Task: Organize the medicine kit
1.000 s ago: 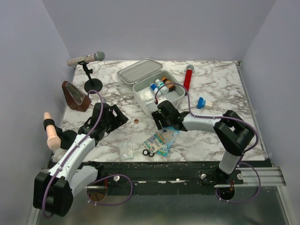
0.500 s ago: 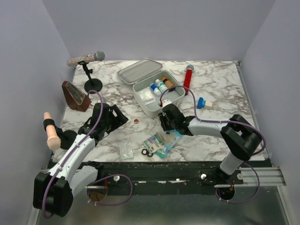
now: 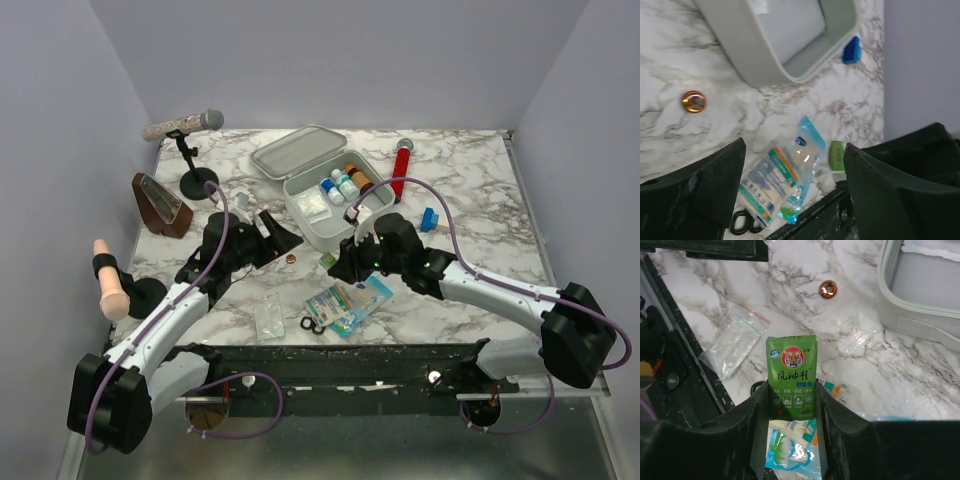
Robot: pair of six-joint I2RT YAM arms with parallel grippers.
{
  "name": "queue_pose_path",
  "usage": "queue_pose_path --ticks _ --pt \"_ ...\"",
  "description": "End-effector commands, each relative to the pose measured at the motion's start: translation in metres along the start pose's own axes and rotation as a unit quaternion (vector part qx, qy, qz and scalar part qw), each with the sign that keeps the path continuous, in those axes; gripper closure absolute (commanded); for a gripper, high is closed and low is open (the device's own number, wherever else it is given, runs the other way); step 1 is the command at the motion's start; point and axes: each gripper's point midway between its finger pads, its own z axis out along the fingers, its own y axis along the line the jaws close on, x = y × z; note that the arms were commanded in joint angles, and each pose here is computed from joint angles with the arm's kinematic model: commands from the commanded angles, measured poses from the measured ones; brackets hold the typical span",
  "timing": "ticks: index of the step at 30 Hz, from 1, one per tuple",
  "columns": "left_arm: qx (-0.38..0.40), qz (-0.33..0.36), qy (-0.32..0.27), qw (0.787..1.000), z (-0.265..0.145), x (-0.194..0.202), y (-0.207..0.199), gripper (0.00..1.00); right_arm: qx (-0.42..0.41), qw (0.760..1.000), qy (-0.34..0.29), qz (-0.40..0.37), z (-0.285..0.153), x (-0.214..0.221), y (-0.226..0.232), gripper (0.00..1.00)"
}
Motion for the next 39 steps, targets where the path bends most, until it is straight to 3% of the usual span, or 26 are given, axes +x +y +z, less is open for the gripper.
queue_pose_path --ticks 1,17,30,39 --pt "0.129 0.056 0.027 0.99 -0.005 0.003 -0.083 0.13 -0.084 0.996 0.002 -0.005 0.0 -0.01 0.033 0.58" --pt "0.108 0.054 0.1 0.988 0.012 0.04 -0.072 0.19 -0.09 0.996 -0.017 -0.023 -0.009 -0.026 0.039 0.59" --pt "0.107 0.056 0.125 0.985 0.01 0.053 -0.069 0.51 -0.044 0.998 -0.041 -0.033 -0.014 -0.037 0.025 0.62" --pt "0.122 0.062 0.133 0.982 0.01 0.055 -0.077 0.63 -0.042 0.998 -0.037 -0.039 -0.013 -0.035 0.023 0.62"
